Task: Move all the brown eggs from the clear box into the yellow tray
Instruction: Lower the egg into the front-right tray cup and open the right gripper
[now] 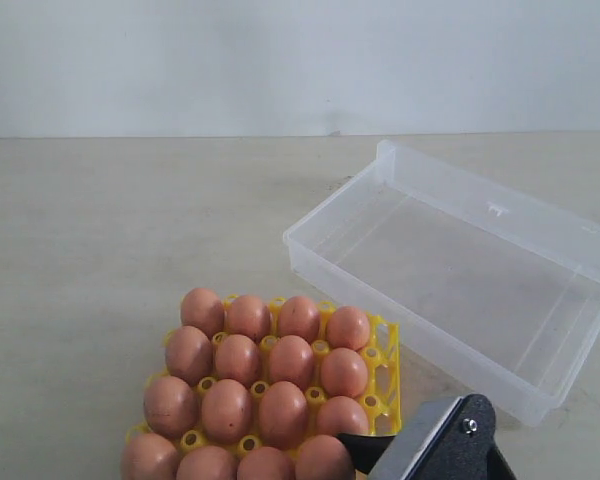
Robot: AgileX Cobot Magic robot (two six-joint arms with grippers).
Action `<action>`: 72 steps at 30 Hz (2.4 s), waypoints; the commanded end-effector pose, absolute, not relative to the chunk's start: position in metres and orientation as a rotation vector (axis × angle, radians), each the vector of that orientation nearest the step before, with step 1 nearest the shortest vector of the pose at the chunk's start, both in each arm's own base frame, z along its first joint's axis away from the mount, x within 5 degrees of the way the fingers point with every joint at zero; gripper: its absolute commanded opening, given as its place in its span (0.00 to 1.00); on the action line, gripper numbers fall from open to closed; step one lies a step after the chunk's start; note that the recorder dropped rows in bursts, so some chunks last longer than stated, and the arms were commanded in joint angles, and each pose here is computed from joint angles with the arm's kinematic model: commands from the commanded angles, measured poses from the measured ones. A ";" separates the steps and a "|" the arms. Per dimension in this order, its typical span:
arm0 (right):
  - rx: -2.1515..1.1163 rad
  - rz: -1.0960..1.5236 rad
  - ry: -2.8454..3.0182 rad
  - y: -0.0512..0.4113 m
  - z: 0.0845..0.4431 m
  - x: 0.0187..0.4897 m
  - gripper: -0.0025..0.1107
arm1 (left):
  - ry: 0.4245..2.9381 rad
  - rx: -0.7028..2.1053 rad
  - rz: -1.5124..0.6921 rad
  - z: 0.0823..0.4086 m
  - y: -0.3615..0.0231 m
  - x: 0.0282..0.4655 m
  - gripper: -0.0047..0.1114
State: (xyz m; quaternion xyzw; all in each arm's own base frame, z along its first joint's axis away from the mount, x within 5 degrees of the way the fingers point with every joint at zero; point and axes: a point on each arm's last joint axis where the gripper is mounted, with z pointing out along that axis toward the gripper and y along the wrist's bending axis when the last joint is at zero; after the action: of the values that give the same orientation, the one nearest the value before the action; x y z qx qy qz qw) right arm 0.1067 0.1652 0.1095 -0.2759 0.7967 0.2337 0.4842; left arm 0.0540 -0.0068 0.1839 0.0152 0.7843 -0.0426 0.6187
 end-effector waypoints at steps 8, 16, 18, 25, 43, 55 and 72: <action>-0.673 0.559 1.969 0.168 0.106 0.108 0.03 | 1.790 0.029 -0.110 0.186 -0.007 0.054 0.08; -0.686 0.546 2.006 0.167 0.102 0.107 0.28 | 1.790 0.029 -0.110 0.186 -0.007 0.054 0.08; -0.686 0.546 2.006 0.167 0.102 0.107 0.33 | 1.790 0.029 -0.110 0.186 -0.007 0.054 0.08; -0.686 0.546 2.006 0.167 0.102 0.107 0.38 | 1.790 0.029 -0.110 0.186 -0.007 0.054 0.08; -0.770 0.524 2.064 0.166 0.096 0.102 0.59 | 1.790 0.029 -0.110 0.186 -0.007 0.054 0.08; -0.734 0.532 2.067 0.165 0.102 0.102 0.59 | 1.790 0.029 -0.110 0.186 -0.007 0.054 0.08; -0.606 0.506 2.034 0.162 0.107 0.110 0.59 | 1.790 0.029 -0.110 0.186 -0.007 0.054 0.08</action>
State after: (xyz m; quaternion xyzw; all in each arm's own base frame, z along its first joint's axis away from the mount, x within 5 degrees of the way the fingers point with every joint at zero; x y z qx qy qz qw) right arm 0.1087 0.1625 0.1039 -0.2518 0.8339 0.2033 0.4471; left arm 0.0540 -0.0068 0.1839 0.0152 0.7843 -0.0426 0.6187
